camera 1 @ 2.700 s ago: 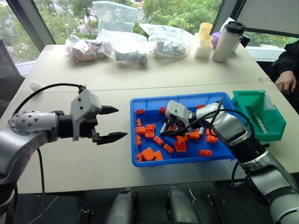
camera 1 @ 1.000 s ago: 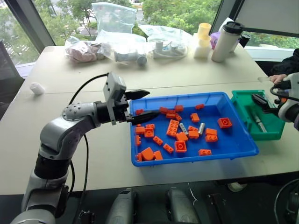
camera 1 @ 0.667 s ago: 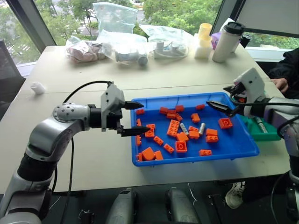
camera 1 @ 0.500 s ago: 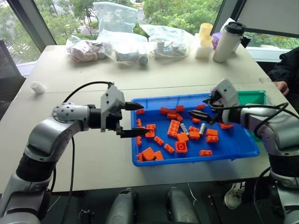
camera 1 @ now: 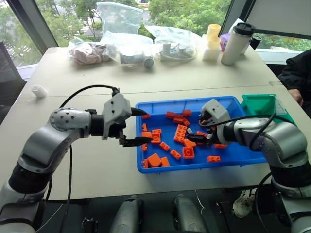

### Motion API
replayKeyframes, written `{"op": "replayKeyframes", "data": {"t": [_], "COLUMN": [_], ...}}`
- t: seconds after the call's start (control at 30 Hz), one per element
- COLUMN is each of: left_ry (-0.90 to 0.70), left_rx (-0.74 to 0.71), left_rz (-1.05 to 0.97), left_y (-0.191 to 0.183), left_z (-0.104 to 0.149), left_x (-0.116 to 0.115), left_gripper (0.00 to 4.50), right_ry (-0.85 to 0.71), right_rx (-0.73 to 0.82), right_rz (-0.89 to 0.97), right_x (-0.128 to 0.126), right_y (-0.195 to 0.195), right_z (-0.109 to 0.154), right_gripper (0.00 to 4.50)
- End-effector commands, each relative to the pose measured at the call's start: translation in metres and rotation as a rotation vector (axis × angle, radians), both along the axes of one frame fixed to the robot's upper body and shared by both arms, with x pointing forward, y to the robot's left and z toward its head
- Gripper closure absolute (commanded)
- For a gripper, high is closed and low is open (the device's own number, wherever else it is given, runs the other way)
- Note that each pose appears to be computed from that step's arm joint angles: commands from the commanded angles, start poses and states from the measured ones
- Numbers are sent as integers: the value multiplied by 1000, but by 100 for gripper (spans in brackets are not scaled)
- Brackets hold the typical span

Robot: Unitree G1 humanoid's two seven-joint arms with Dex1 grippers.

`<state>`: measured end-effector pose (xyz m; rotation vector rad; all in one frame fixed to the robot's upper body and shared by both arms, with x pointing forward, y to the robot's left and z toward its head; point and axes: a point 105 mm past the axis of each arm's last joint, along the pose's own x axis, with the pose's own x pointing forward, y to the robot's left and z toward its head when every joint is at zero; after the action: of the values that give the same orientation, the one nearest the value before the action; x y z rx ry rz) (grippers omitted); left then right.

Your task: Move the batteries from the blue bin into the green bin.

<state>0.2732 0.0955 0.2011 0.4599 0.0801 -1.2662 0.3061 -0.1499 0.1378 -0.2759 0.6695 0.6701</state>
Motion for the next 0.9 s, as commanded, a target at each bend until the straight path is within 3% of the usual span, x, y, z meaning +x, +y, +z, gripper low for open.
{"op": "replayKeyframes", "data": {"t": [0.03,0.17,0.37,0.57,0.73,0.9], "left_ry": [-38,-43,-41,-40,-31,-11], "left_rx": [-13,-19,-27,-31,-54,-258], "left_rz": [-6,3,13,14,-6,19], "left_y": [-2,-3,-3,-4,-7,-24], "left_z": [7,8,8,8,10,28], "left_x": [-5,-4,-5,-5,-5,20], "left_gripper": [0,0,0,0,0,0], "right_ry": [-16,5,15,-10,-210,-402], "right_rx": [2,-14,-46,-43,72,108], "right_rz": [31,28,23,24,-38,-332], "right_x": [2,7,12,12,22,35], "right_y": [7,9,9,8,-9,-82], "right_z": [0,-12,-21,-13,43,92], "right_gripper": [8,135,449,449,449,449]}}
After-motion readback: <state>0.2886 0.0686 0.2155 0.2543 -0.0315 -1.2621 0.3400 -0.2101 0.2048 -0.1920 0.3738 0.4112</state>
